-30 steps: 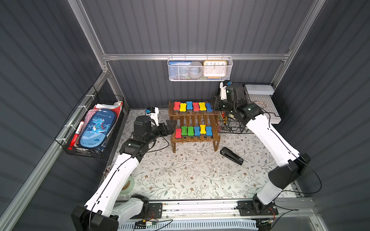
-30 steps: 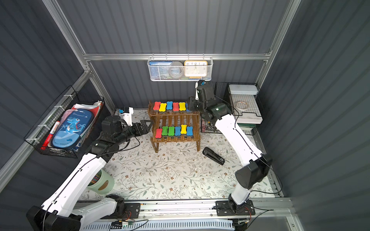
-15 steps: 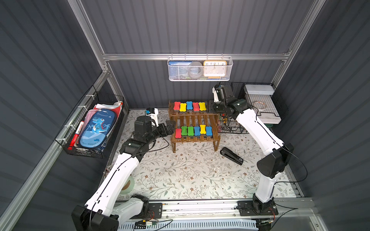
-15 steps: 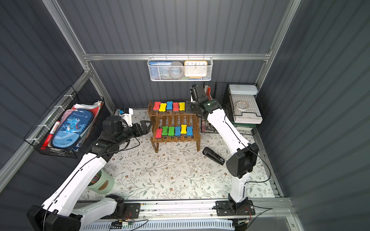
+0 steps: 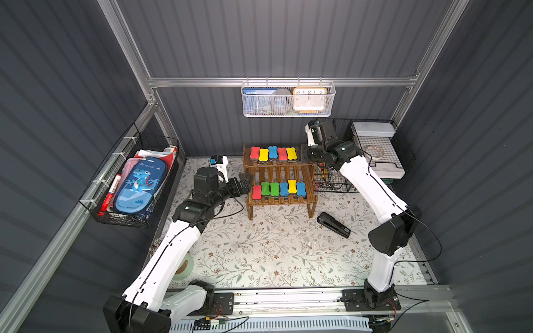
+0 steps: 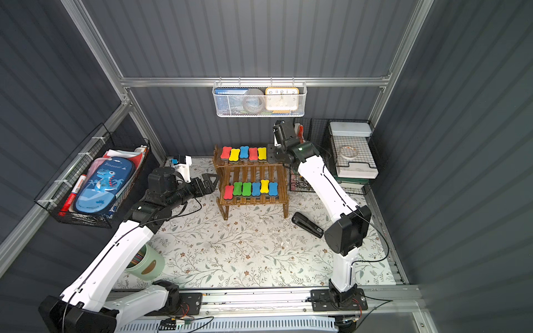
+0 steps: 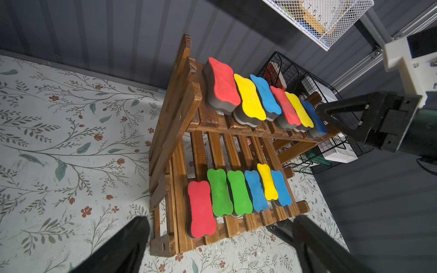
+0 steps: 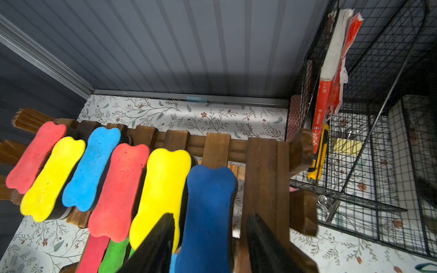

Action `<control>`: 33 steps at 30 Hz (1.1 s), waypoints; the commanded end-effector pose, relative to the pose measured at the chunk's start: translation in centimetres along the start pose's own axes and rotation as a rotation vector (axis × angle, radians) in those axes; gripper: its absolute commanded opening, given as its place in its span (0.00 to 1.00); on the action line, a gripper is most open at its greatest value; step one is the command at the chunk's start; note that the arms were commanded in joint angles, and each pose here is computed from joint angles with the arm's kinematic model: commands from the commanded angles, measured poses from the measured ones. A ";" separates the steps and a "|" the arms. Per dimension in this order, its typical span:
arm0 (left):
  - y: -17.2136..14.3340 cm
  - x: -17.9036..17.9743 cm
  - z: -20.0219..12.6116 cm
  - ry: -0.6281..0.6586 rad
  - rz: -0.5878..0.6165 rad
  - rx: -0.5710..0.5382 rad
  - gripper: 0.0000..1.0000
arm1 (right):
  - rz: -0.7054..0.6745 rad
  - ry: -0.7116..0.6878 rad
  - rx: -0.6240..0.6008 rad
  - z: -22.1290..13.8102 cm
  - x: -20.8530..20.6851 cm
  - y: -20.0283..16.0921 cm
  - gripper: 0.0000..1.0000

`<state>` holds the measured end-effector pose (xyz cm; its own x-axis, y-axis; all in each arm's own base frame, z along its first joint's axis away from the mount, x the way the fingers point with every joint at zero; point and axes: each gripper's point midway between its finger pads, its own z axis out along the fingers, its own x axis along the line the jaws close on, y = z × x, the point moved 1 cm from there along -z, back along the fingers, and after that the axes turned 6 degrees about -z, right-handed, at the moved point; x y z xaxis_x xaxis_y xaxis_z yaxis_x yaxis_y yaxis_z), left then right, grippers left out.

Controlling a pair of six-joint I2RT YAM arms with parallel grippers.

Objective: Remove the whiteboard erasers from the shelf
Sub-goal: Pick up the whiteboard eraser from the shelf.

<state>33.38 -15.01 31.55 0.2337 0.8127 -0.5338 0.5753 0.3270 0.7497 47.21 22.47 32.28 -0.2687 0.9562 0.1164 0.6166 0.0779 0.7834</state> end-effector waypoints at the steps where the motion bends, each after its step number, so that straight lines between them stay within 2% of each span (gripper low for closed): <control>1: 0.6 -0.3 -0.2 0.002 0.007 -0.010 0.99 | -0.019 -0.029 0.031 0.9 -0.5 -0.6 0.51; 13: 0.7 -0.3 0.0 0.001 0.008 -0.008 0.99 | -0.012 -0.086 0.038 1.0 -1.8 -0.6 0.47; 18: 0.7 -0.4 0.1 0.000 0.009 -0.007 0.99 | -0.016 -0.061 0.042 1.1 -1.4 -0.6 0.53; 24: 0.9 -0.4 0.1 0.002 0.008 -0.009 0.99 | -0.022 -0.053 0.057 1.4 -1.2 -1.0 0.54; 33: 0.9 -0.3 0.1 0.007 0.006 -0.010 0.99 | -0.027 -0.061 0.070 1.5 -1.3 -1.4 0.40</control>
<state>33.72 -15.11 31.62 0.2307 0.8140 -0.5331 0.5774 0.3265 0.7484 47.73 21.80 30.83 -0.2483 0.9661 0.0712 0.6426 0.1092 0.7584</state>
